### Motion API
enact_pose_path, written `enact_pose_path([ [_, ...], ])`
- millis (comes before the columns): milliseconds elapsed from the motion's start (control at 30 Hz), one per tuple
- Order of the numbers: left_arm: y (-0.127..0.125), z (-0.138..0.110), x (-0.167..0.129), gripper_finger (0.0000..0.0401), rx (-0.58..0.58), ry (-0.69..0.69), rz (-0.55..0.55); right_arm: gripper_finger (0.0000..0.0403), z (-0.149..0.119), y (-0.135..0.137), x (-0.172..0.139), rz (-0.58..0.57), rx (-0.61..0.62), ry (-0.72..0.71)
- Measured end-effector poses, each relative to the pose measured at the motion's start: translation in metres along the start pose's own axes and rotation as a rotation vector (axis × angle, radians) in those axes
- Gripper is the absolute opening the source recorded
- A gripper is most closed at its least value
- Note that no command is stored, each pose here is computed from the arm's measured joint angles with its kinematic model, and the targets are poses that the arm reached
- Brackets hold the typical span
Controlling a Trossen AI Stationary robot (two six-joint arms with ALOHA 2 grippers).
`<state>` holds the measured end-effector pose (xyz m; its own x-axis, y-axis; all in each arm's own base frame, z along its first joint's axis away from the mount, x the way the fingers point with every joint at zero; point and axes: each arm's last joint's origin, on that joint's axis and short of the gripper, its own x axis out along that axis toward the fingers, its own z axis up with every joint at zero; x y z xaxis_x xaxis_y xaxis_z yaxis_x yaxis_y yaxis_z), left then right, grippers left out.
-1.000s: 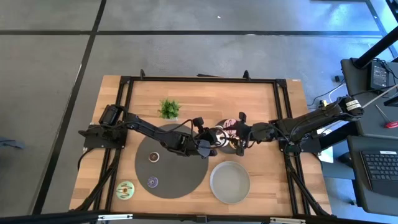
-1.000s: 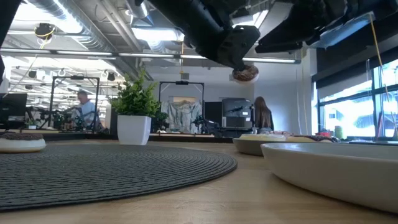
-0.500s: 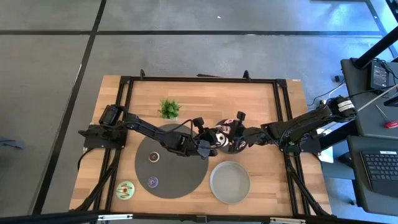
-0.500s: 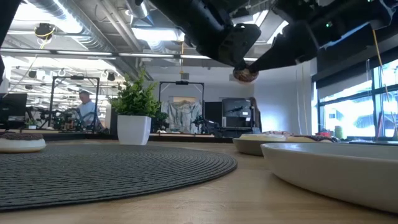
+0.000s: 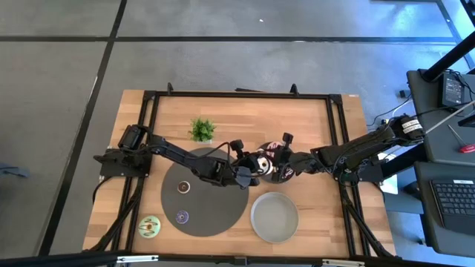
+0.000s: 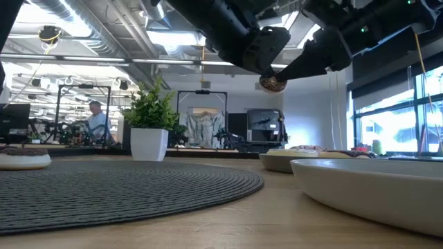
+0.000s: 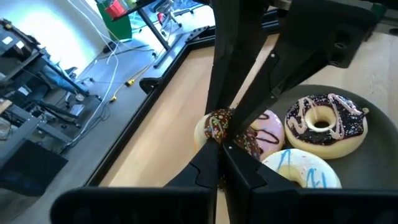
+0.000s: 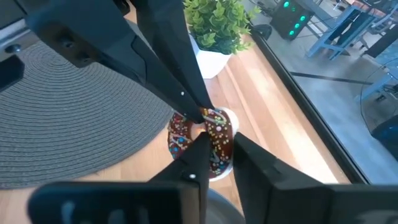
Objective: Pick & Place donuts
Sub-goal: Put the small brown donut on the gray plate
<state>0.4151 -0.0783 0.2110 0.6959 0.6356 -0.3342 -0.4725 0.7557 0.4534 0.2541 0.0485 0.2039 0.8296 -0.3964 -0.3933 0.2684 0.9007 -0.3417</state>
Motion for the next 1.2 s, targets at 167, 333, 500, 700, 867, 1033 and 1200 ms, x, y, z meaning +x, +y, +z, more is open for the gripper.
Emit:
enact_pose_path([
  [167,0.0,0.0,0.0,0.0022,0.042,0.0,-0.001,0.0043,0.0,0.0,0.0,0.002,0.0,-0.001],
  [333,-0.002,0.0,-0.002,0.0038,0.079,-0.004,-0.008,0.004,0.0,0.0,0.0,0.005,0.004,-0.001],
  [500,-0.002,0.0,-0.002,0.0058,0.064,-0.004,-0.01,0.004,0.0,0.0,0.0,0.004,0.006,-0.001],
  [700,-0.01,-0.005,-0.012,0.0103,0.133,0.026,-0.038,0.0039,0.0,-0.001,-0.002,0.014,0.024,0.007],
  [867,-0.016,-0.019,-0.032,0.0124,0.166,0.129,-0.086,0.0039,-0.002,-0.003,-0.012,0.196,0.128,0.061],
  [1033,-0.017,-0.026,-0.051,0.0129,0.057,0.259,-0.279,0.0039,-0.007,0.009,-0.023,0.658,0.223,0.182],
  [1200,-0.025,-0.029,-0.059,0.0126,-0.001,0.324,-0.423,0.0039,-0.021,0.033,-0.022,0.729,0.241,0.318],
])
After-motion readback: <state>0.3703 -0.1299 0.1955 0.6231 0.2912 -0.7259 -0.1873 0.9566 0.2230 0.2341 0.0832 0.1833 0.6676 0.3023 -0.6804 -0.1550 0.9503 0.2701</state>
